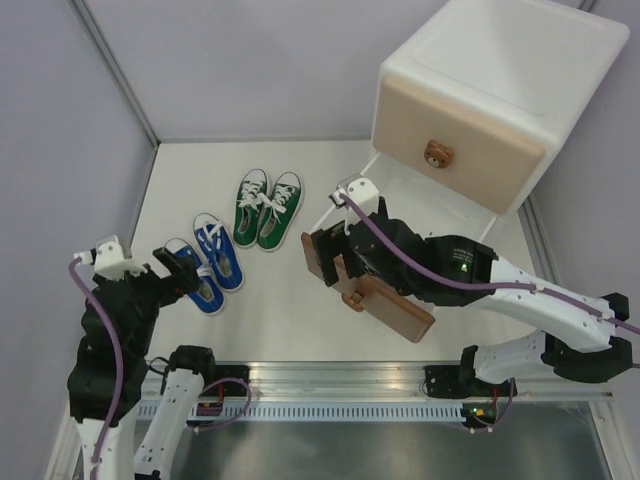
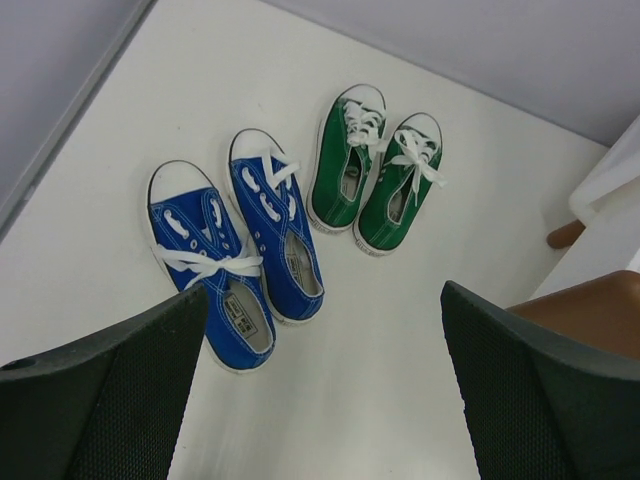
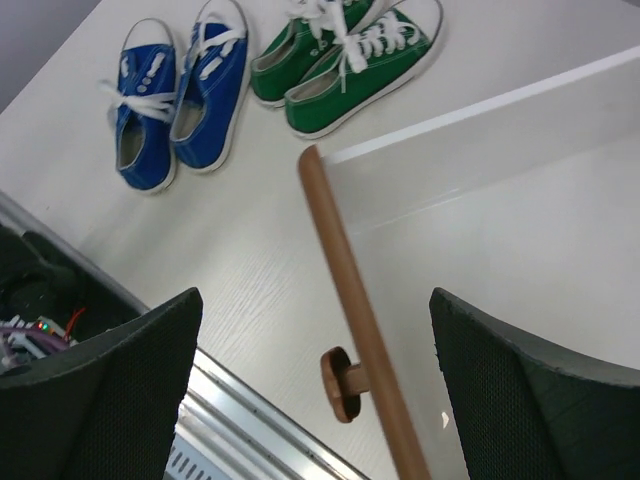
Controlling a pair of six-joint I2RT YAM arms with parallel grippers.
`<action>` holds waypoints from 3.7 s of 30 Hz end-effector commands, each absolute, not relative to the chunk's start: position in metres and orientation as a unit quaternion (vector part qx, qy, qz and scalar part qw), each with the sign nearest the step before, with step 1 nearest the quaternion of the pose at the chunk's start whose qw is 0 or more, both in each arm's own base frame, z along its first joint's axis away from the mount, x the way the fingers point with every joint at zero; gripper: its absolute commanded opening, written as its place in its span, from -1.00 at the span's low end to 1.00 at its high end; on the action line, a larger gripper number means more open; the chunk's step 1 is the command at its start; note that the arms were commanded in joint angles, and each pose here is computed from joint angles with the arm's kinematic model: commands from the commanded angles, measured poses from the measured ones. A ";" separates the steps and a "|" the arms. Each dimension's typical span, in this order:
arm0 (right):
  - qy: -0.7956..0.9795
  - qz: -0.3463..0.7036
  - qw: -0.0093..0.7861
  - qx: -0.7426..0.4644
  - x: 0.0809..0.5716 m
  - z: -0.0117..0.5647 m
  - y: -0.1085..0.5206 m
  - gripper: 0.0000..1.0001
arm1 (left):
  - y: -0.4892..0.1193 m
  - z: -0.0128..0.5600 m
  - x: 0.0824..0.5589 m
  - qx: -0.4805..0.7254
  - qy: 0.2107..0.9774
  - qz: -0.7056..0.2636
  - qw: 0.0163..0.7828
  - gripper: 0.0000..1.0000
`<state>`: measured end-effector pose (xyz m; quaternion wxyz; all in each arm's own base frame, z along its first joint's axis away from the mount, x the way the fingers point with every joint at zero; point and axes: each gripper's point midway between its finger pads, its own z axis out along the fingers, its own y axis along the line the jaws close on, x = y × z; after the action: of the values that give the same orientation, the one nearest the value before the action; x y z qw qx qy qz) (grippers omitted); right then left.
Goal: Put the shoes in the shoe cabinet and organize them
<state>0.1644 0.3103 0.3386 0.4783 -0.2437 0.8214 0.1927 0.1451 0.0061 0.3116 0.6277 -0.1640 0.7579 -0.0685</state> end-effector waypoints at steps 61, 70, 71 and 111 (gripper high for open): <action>0.750 0.165 0.628 0.122 0.171 0.329 0.042 0.96 | -0.047 0.027 0.291 -0.230 0.951 -0.010 0.205 0.00; 0.753 0.159 0.628 0.113 0.169 0.328 0.039 0.96 | -0.049 0.051 0.294 -0.219 0.947 -0.026 0.235 -0.95; 0.753 0.158 0.628 0.112 0.169 0.329 0.038 0.96 | -0.049 0.057 0.296 -0.218 0.945 -0.027 0.243 -0.95; 0.748 0.191 0.627 0.105 0.164 0.348 0.044 0.95 | -0.312 0.407 0.184 0.263 0.797 -0.311 0.446 -0.95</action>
<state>0.1656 0.0466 0.3350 0.6212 0.1017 0.7553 0.1822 0.1894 -0.2959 0.3634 0.4007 0.2449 0.8399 -0.2721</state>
